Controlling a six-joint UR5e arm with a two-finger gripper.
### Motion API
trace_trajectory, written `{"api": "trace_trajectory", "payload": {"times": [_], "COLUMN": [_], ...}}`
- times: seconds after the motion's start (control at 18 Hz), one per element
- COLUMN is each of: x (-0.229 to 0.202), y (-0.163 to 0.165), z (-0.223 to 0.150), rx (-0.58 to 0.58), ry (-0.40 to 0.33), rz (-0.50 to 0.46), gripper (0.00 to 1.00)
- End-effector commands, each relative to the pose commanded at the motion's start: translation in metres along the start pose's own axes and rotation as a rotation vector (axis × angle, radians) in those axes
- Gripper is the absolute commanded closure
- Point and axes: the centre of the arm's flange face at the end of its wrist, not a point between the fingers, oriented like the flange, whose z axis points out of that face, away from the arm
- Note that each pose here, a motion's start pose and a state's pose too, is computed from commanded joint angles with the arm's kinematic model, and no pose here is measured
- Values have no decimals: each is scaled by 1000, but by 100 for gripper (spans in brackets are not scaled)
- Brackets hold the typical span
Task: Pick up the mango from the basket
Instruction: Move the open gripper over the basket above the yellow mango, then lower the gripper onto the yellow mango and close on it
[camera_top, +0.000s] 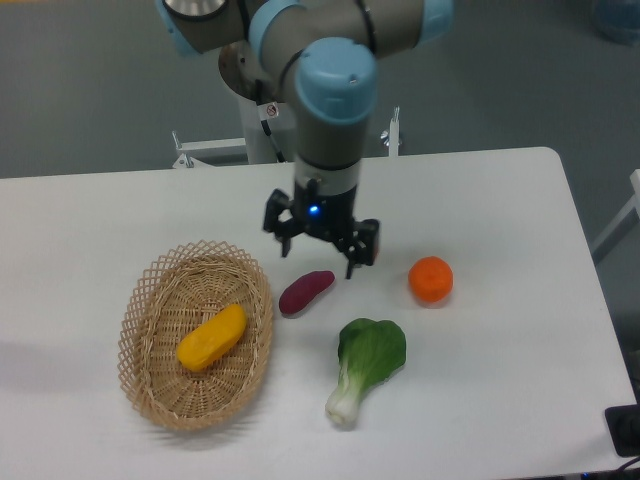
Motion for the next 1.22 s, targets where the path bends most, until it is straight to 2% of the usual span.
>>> {"api": "trace_trajectory", "payload": {"times": [0.28,0.44,0.72,0.83,0.94,1.22], "x": [43,64,72,77,86,97], "y": [-29,-34,-35,-29,-25,-27], "z": [56,71,81,90,99,131], "rx": [6,-11,-24,-52,-72,-107], "ry": [9,-12,-7,-14,-7,18], "rz": [96,141,177,280,341,368], "gripper": [0,0,0,0,0,0]}}
